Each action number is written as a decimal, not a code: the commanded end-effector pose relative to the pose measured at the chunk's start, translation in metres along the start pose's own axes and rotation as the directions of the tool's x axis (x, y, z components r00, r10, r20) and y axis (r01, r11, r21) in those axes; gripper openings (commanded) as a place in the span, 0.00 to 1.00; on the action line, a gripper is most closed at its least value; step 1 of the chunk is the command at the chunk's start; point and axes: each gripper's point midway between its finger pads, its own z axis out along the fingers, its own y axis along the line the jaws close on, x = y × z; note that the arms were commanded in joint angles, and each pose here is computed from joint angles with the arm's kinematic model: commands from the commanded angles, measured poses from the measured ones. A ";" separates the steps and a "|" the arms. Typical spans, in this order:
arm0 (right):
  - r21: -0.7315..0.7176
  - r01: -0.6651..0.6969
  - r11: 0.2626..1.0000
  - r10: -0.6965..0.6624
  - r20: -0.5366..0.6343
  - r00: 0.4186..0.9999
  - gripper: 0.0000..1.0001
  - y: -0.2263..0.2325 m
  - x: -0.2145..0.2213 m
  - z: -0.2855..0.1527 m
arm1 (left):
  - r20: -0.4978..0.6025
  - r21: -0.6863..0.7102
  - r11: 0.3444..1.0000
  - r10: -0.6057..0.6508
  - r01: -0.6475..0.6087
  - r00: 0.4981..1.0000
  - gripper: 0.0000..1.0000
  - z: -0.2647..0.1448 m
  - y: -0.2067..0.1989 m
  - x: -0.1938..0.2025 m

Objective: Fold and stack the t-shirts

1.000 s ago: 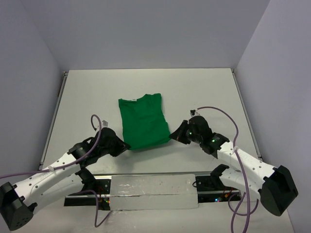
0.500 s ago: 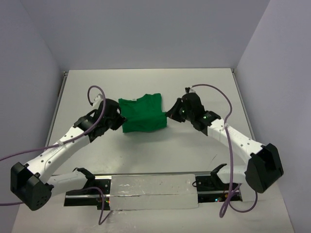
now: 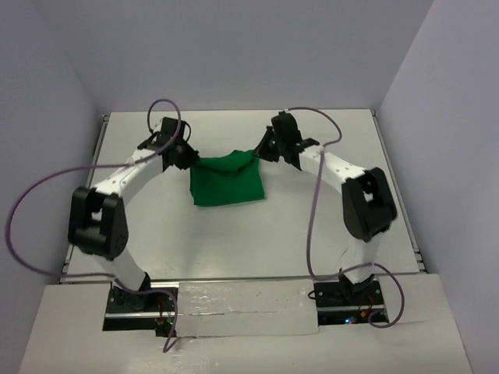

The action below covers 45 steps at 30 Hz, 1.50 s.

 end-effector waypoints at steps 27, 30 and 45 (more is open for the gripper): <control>0.099 0.170 0.980 -0.185 0.170 0.968 0.93 -0.044 -0.016 -0.104 | 0.334 0.100 0.979 0.137 -0.180 0.932 0.80 -0.124 0.033 -0.056; 0.043 0.194 0.980 -0.198 0.167 0.966 0.81 -0.026 -0.019 -0.108 | 0.327 0.125 0.976 0.128 -0.177 0.936 0.80 -0.128 0.042 -0.046; 0.066 0.244 0.968 -0.252 0.221 0.942 0.94 0.003 -0.016 -0.136 | 0.307 0.149 0.968 0.149 -0.202 0.940 0.79 -0.148 0.044 -0.037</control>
